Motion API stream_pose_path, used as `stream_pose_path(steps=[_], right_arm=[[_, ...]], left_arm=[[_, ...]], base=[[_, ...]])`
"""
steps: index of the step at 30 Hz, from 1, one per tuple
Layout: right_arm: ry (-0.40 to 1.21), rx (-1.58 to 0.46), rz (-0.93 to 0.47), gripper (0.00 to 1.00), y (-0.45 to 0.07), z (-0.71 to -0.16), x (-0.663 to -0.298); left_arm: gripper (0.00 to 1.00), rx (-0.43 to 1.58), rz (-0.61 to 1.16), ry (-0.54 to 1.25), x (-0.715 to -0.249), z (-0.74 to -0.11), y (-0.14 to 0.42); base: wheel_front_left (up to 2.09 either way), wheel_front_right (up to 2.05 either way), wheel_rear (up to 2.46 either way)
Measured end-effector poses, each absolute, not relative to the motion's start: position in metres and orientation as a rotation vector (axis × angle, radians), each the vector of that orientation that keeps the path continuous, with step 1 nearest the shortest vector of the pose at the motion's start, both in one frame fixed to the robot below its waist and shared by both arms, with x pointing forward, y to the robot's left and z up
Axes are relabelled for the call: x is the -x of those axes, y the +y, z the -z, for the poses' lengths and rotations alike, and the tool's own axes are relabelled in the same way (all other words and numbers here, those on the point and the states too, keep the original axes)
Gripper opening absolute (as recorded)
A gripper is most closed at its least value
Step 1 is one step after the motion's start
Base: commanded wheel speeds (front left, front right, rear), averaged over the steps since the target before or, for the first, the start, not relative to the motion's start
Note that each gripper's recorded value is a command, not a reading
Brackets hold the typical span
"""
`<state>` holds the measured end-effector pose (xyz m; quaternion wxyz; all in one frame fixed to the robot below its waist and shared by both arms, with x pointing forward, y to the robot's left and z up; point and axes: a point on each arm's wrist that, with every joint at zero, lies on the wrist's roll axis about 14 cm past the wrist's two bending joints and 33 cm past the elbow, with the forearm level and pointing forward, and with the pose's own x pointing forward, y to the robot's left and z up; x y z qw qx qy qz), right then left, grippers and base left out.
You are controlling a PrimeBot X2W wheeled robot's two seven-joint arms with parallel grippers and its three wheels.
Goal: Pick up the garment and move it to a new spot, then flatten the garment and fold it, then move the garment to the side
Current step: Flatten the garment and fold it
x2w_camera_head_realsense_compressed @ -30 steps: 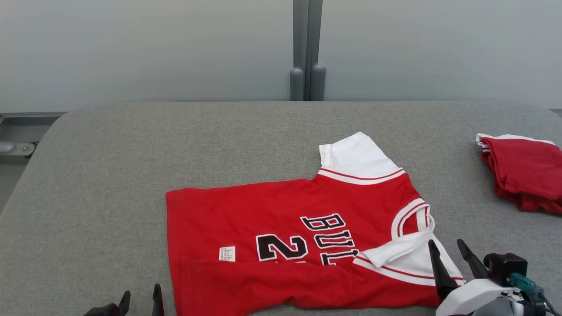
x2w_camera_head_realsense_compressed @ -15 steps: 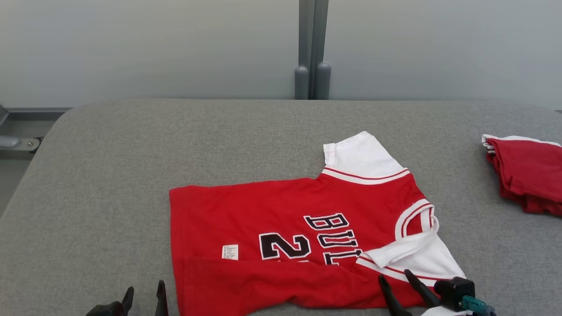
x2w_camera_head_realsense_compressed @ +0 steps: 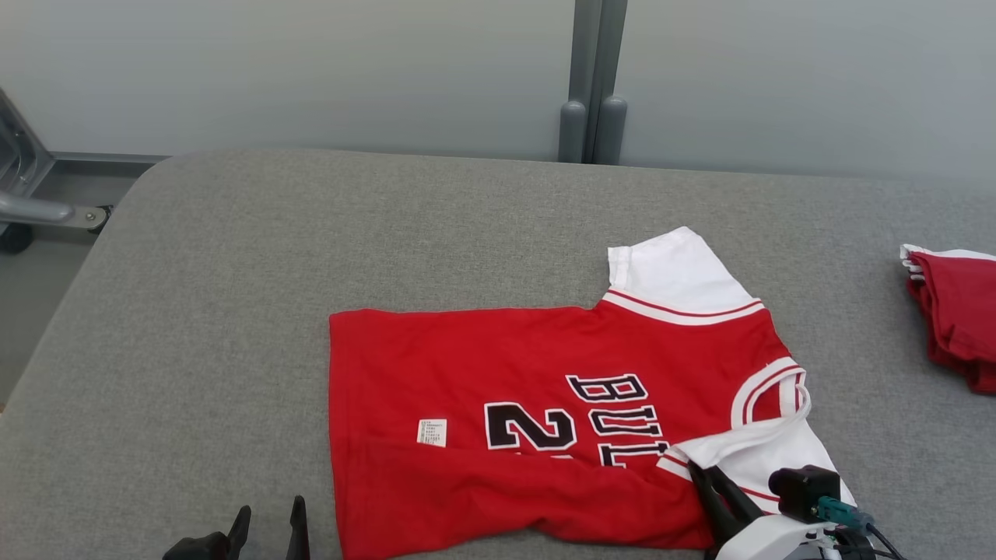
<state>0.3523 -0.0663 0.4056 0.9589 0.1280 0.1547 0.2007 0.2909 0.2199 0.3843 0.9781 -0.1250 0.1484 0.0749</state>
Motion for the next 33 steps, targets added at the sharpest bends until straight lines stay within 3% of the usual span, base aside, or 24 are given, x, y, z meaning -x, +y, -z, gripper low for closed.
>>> stream_pose_path(steps=[2, 10, 11, 12, 13, 14, 25, 33], right_arm=[[0.306, -0.264, -0.403, 0.0, -0.067, -0.408, -0.356], [0.24, -0.252, -0.417, 0.0, -0.059, -0.427, -0.377], [0.236, -0.254, -0.417, 0.05, -0.058, -0.429, -0.381], [0.233, -0.249, -0.419, 0.34, -0.056, -0.43, -0.384], [0.234, -0.244, -0.42, 0.92, -0.055, -0.43, -0.387], [0.238, -0.241, -0.419, 1.0, -0.054, -0.43, -0.389], [0.183, -0.236, -0.368, 1.0, -0.069, -0.445, -0.415], [0.168, -0.223, -0.31, 1.0, -0.096, -0.443, -0.429]], left_arm=[[1.0, 0.253, -0.158, 0.301, -0.289, -0.383, 0.222], [1.0, 0.257, -0.162, 0.312, -0.288, -0.381, 0.222], [1.0, 0.257, -0.159, 0.314, -0.289, -0.38, 0.221], [1.0, 0.258, -0.156, 0.315, -0.289, -0.38, 0.22], [1.0, 0.258, -0.151, 0.316, -0.29, -0.38, 0.219], [1.0, 0.257, -0.147, 0.313, -0.292, -0.381, 0.218], [1.0, 0.255, -0.104, 0.235, -0.331, -0.406, 0.212], [1.0, 0.22, -0.037, 0.233, -0.393, -0.419, 0.208]], base=[[0.0, 0.0, 0.0], [0.0, 0.0, 0.0], [0.0, 0.0, 0.0], [0.0, 0.0, 0.0], [0.0, 0.0, 0.0], [0.0, 0.0, 0.0], [0.0, 0.0, 0.0], [0.0, 0.0, 0.0]])
